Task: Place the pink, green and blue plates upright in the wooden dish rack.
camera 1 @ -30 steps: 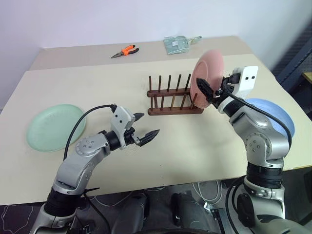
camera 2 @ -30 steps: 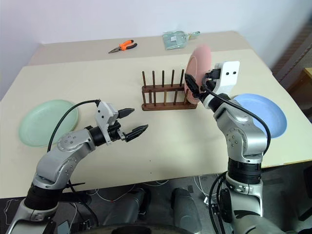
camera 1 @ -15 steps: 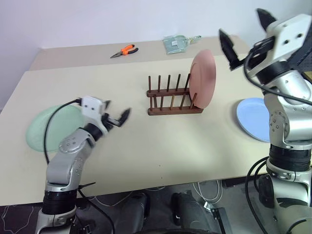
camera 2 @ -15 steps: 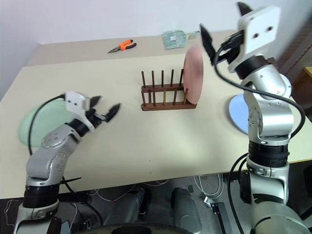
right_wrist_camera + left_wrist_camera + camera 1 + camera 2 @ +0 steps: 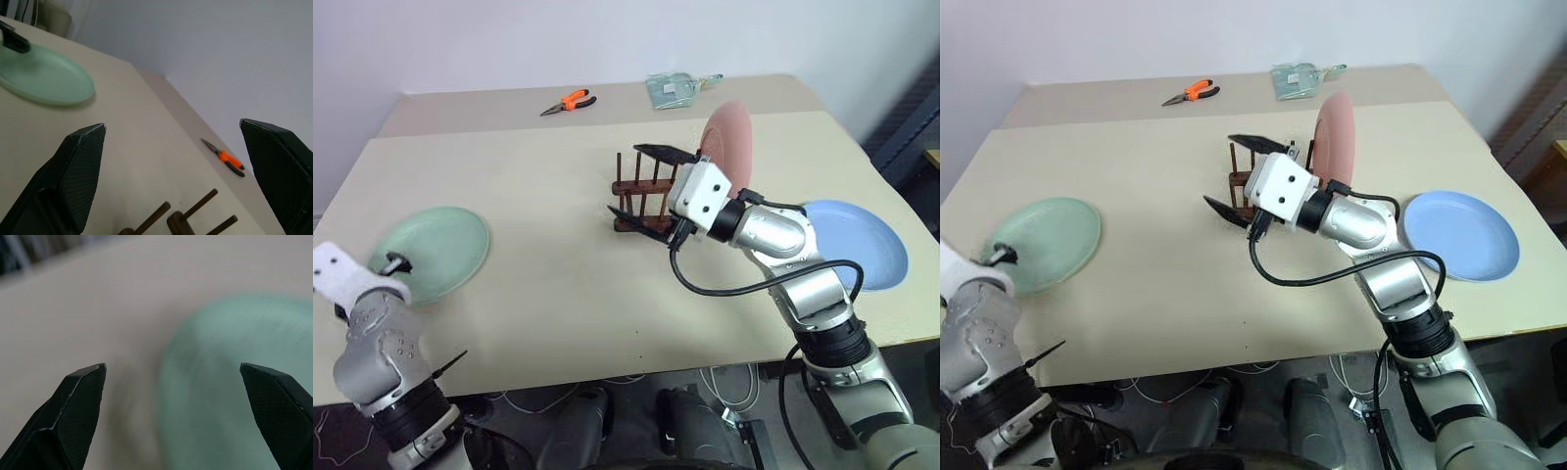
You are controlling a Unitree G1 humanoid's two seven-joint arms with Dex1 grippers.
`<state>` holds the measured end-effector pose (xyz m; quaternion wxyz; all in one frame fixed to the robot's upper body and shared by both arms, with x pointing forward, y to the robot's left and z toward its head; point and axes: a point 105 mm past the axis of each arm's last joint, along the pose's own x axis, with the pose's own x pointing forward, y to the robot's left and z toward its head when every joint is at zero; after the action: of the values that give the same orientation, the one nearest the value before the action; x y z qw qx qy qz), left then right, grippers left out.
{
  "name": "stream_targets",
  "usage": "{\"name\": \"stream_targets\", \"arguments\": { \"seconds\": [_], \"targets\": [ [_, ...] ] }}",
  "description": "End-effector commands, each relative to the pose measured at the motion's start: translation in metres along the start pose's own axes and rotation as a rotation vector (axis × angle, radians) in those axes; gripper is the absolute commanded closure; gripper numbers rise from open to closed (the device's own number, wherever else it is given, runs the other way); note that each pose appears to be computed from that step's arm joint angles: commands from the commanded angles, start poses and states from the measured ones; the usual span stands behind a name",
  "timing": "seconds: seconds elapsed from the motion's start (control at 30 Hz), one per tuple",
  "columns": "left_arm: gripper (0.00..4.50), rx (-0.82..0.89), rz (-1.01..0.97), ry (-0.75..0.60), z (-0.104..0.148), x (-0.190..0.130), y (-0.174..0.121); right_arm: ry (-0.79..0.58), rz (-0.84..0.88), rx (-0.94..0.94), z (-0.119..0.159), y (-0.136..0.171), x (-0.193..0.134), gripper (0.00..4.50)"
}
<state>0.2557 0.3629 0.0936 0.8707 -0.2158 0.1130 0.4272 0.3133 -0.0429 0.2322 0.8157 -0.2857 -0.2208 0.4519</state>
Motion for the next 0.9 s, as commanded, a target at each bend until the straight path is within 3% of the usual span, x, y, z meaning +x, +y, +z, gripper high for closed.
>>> {"name": "stream_targets", "arguments": {
  "seconds": [0.03, 0.1, 0.2, 0.43, 0.53, 0.6, 0.67, 0.77, 0.9],
  "targets": [
    [0.00, -0.152, -0.070, 0.064, -0.003, -0.008, -0.009, -0.030, 0.005, -0.037, 0.005, 0.000, 0.000, 0.03],
    [0.00, -0.222, -0.095, 0.118, -0.010, -0.009, -0.014, -0.030, 0.008, -0.039, 0.004, 0.001, 0.001, 0.03],
    [0.85, -0.298, -0.107, 0.146, -0.013, -0.009, -0.018, -0.031, 0.005, -0.047, 0.004, 0.002, 0.002, 0.00],
    [4.42, -0.314, -0.279, 0.129, 0.004, -0.011, -0.056, 0.011, 0.006, -0.040, -0.001, 0.003, -0.003, 0.00],
    [4.47, -0.268, -0.384, 0.067, 0.019, -0.018, -0.075, 0.020, 0.008, -0.054, -0.001, 0.003, -0.003, 0.00],
    [4.47, -0.147, -0.627, -0.075, 0.053, -0.050, -0.124, 0.035, 0.020, -0.141, -0.001, 0.005, -0.002, 0.00],
    [4.47, -0.050, -0.795, -0.150, 0.066, -0.078, -0.158, 0.052, 0.041, -0.223, -0.001, 0.009, 0.000, 0.00],
    [4.47, 0.051, -0.950, -0.181, 0.069, -0.110, -0.192, 0.068, 0.059, -0.361, -0.004, 0.014, 0.006, 0.00],
    [4.47, 0.054, -1.080, -0.140, 0.066, -0.143, -0.222, 0.073, 0.043, -0.471, -0.005, 0.012, 0.016, 0.00]
  ]
}}
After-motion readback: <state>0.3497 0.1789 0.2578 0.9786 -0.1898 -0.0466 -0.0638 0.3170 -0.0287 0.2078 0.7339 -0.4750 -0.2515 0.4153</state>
